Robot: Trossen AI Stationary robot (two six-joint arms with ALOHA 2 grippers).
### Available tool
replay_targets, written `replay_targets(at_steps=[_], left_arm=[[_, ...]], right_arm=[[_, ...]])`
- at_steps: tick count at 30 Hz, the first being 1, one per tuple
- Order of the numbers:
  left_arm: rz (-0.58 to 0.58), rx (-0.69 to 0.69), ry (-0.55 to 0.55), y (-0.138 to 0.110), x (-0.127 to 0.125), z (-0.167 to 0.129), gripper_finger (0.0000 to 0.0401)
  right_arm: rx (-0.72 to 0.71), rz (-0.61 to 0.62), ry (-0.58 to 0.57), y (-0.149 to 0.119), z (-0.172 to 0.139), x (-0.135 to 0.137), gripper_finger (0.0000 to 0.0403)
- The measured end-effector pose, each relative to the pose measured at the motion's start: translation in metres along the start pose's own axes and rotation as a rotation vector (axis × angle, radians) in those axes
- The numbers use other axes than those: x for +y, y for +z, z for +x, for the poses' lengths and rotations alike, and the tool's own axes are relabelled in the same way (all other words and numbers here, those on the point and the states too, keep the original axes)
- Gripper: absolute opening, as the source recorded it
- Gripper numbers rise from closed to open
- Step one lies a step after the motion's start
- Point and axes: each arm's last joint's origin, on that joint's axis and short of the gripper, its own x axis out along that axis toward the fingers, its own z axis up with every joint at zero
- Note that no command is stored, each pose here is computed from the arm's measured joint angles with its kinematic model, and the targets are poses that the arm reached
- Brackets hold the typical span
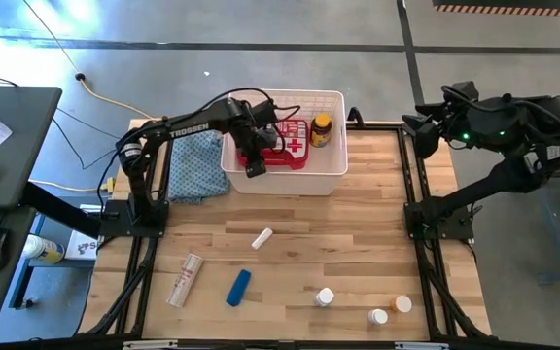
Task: Pick & place medical supplies in basket/bin
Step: Put the white rolled gauze into the white bin
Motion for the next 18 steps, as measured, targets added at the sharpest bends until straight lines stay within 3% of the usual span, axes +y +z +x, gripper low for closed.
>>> replay_targets(at_steps=[5,10,18], left_arm=[[0.016,-0.067,0.017,0.010,-0.003,-0.019,0.0168],[0.017,-0.220,0.047,0.026,-0.010,-0.060,0.0167],[-0.087,-0.379,0.042,0.032,-0.029,-0.120,0.0167]], right_arm=[[0.000,-0.005,0.000,0.000,0.000,0.000,0.0199],[0.002,-0.007,0.002,0.000,0.000,0.000,0.0199],[0.034,-0.031,0.022,-0.002,-0.001,-0.001,0.0199]])
